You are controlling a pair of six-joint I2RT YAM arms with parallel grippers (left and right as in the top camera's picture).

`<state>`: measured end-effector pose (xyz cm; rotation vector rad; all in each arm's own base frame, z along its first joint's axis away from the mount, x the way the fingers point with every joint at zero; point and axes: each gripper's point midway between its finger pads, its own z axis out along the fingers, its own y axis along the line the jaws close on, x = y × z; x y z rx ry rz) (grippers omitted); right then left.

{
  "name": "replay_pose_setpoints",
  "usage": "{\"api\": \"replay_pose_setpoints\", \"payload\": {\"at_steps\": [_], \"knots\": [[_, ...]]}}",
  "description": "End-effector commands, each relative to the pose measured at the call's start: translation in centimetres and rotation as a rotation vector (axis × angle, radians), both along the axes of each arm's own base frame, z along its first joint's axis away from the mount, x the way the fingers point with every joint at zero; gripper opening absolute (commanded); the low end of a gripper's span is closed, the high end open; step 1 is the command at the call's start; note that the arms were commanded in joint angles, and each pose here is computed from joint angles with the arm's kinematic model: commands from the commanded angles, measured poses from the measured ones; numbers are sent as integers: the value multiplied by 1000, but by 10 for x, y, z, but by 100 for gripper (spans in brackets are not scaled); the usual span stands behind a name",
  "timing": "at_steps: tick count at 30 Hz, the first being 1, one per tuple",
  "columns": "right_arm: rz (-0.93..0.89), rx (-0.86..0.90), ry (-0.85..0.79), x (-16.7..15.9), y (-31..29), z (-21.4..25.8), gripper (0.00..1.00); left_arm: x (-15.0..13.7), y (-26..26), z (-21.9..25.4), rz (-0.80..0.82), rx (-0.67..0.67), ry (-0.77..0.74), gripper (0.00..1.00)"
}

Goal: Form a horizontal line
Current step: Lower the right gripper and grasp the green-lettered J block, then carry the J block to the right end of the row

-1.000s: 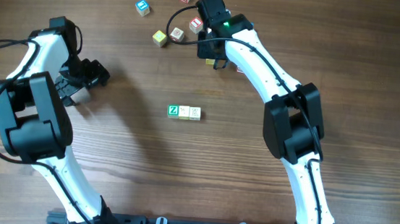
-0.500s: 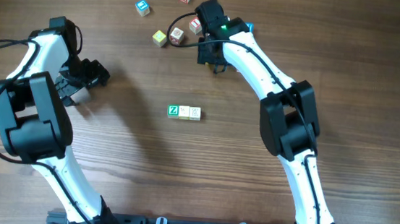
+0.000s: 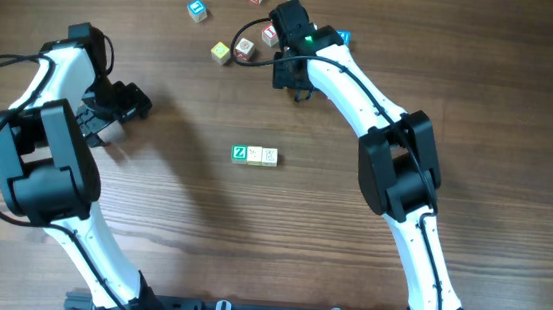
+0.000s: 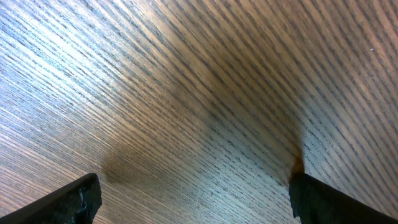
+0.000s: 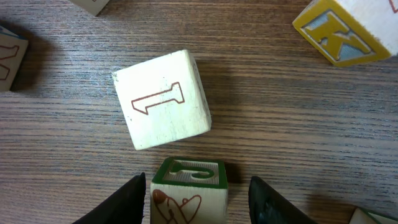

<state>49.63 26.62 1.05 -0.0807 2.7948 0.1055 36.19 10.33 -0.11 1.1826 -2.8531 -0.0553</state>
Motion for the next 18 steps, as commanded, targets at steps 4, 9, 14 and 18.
{"api": "replay_pose_setpoints", "payload": {"at_steps": [4,9,14,18], "knots": [[-1,-2,-30,4,1,8,51,-8,6,-10,3,23,38,100],[-1,2,-38,5,1,13,49,-8,6,-10,3,23,38,100],[-1,6,-45,6,2,17,48,-8,6,-10,3,23,38,100],[-1,9,-51,6,2,20,48,-8,6,-10,3,23,38,100]]}}
